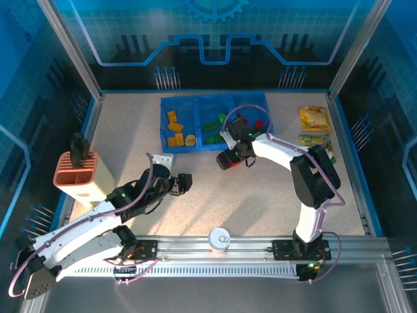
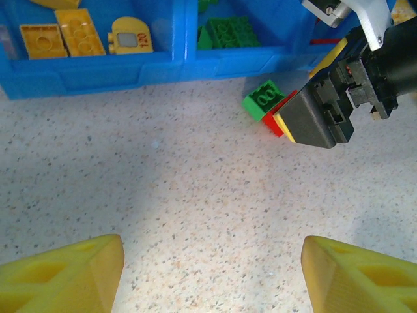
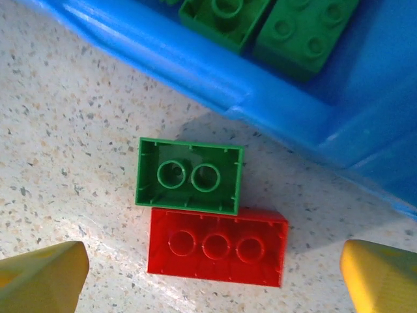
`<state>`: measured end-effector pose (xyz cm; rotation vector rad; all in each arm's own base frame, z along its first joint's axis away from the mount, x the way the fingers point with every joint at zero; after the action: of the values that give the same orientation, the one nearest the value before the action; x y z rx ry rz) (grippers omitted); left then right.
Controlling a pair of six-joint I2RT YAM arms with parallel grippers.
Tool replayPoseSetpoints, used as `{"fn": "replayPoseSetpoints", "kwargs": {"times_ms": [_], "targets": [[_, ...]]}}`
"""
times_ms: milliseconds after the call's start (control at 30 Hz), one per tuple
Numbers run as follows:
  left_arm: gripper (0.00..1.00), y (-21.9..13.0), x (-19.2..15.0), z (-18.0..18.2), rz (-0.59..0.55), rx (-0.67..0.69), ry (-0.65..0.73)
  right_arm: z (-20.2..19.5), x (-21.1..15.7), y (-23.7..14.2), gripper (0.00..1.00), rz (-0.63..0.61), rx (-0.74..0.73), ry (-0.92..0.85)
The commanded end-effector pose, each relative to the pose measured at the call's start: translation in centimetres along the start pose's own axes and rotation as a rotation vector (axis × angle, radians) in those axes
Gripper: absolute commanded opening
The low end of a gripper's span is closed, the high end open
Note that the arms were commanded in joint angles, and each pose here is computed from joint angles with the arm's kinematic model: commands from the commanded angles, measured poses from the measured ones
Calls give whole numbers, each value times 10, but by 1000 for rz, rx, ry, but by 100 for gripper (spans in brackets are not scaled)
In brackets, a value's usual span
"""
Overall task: Sort the legos into containers by color
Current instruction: Pick up the lego from the center of the table, then place the lego in the container.
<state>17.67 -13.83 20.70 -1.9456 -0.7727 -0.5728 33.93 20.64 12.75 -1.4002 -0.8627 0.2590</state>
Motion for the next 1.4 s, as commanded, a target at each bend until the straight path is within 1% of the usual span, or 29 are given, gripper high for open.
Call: {"fn": "replayPoseSetpoints", "kwargs": {"times_ms": [0,267,367,433,500,600,667,767,933,1000,1067,1200,1300,1367], "targets": [[73,-4,-7,11,1,44,-15,1,2,8,99,64,-43,-15],[73,-8,-8,16,-7,59,-5,0,0,27,96,117,-74,-6],[73,-8,-8,17,-12,64,-5,3,-1,31,93,126,-57,-2],[73,-8,-9,17,-11,66,-6,6,-2,33,87,129,-49,-7],[73,-8,-9,18,-12,68,-5,10,-2,32,80,122,-34,-9],[73,-8,-8,18,-16,75,-2,14,-3,25,63,113,-29,-7],[73,-9,-8,19,-20,81,1,16,-3,13,55,106,-58,-5],[73,-10,-8,21,-21,93,4,15,-7,-14,49,67,-105,31],[73,-13,-11,25,-24,97,2,-5,-17,-59,48,2,-181,114],[73,-14,-13,26,-21,88,-5,-24,-16,-72,48,-34,-194,175],[73,-14,-15,27,-18,76,-15,-42,-11,-77,48,-61,-177,230],[72,-17,-18,28,-9,61,-38,-79,7,-68,49,-87,-102,341],[72,-23,-18,31,-13,59,-49,-99,21,-55,50,-82,-92,408],[72,-29,-18,34,-26,63,-51,-106,30,-48,51,-84,-103,419]]}}
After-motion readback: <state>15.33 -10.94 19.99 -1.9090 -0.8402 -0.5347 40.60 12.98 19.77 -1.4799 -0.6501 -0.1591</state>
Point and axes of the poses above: each hand's point on the last joint's axis, 136 mm out from that joint toward the fingers, its own y axis out along the fingers, its own z axis along the line the jaws close on, x = y × z, the point moved 8 cm from there along -y, back along the fingers, and after that the axes turned 10 degrees about -y, right-handed, at the moved point
